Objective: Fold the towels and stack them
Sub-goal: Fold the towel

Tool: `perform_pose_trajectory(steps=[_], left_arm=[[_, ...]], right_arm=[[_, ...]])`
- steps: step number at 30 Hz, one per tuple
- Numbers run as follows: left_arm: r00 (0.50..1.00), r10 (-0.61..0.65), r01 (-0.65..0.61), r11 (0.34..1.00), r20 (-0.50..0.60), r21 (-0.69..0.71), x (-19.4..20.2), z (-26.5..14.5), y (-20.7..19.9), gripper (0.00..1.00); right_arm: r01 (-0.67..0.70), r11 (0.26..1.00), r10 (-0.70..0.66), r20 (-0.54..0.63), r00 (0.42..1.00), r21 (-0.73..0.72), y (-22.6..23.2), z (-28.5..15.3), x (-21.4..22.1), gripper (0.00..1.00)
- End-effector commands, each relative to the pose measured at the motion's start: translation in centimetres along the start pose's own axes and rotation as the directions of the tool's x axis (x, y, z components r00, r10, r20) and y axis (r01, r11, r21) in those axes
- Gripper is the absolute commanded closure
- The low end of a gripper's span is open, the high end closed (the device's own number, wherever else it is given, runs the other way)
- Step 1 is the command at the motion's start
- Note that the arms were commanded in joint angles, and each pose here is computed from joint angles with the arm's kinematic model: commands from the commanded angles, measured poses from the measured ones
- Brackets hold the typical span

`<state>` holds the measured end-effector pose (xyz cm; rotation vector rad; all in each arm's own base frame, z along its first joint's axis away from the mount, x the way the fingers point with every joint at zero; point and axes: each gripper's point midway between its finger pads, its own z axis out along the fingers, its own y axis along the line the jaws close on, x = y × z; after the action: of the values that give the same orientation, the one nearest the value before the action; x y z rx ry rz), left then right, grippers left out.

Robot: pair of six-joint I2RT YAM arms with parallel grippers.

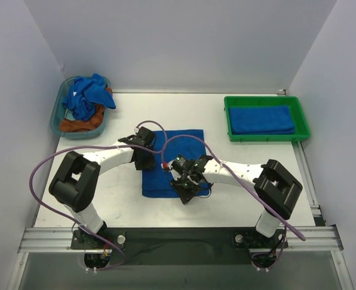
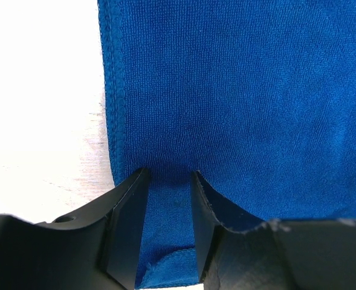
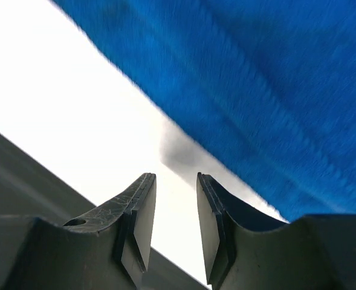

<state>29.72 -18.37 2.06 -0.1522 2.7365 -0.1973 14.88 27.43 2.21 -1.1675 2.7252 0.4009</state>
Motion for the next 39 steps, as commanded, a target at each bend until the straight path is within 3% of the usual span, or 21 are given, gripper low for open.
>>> perform_pose_trajectory(steps=[1, 4, 7, 9, 10, 13, 17, 22, 39], left_arm=[[1.0, -0.014, 0.014, 1.0, -0.006, 0.022, 0.3, 0.8, -0.2, 0.55], [1.0, -0.013, 0.013, 1.0, 0.001, 0.026, 0.2, 0.5, -0.2, 0.55], [1.0, -0.008, 0.008, 1.0, 0.0, 0.025, 0.1, 0.6, -0.2, 0.55], [1.0, -0.005, 0.005, 1.0, -0.006, 0.031, 0.2, 0.7, -0.4, 0.55], [1.0, -0.005, 0.005, 0.999, -0.009, 0.032, 0.2, 0.8, -0.4, 0.55], [1.0, -0.004, 0.005, 0.999, -0.018, 0.043, 0.3, 0.9, -0.7, 0.55], [1.0, 0.0, 0.001, 0.999, -0.014, 0.046, 0.1, 0.8, -0.8, 0.55], [1.0, 0.001, 0.0, 0.999, -0.02, 0.041, 0.1, 1.1, -0.7, 0.55], [0.999, -0.018, 0.019, 0.999, -0.033, 0.034, 0.2, 1.5, -0.6, 0.55]], right_arm=[[0.034, 0.999, -0.034, 0.006, 0.999, -0.018, 0.5, -2.1, 1.1, 0.66], [0.015, 0.992, -0.028, 0.103, 0.994, 0.127, -1.8, -3.7, -1.4, 0.67], [0.017, 0.985, -0.046, 0.159, 0.986, 0.174, -2.8, -4.5, -3.6, 0.67], [0.088, 0.983, -0.117, 0.188, 0.975, 0.16, -2.5, -4.8, -5.7, 0.66], [0.116, 0.982, -0.139, 0.163, 0.977, 0.146, -2.5, -3.9, -6.0, 0.63], [0.23, 0.97, -0.239, 0.141, 0.961, 0.078, -1.6, -2.8, -7.4, 0.35], [0.319, 0.947, -0.32, 0.107, 0.941, 0.028, -1.2, -1.1, -7.5, 0.26], [0.401, 0.915, -0.398, 0.067, 0.915, -0.038, -0.8, 0.6, -6.4, 0.24], [0.481, 0.86, -0.49, -0.013, 0.872, -0.173, 1.7, 2.5, -1.7, 0.25]])
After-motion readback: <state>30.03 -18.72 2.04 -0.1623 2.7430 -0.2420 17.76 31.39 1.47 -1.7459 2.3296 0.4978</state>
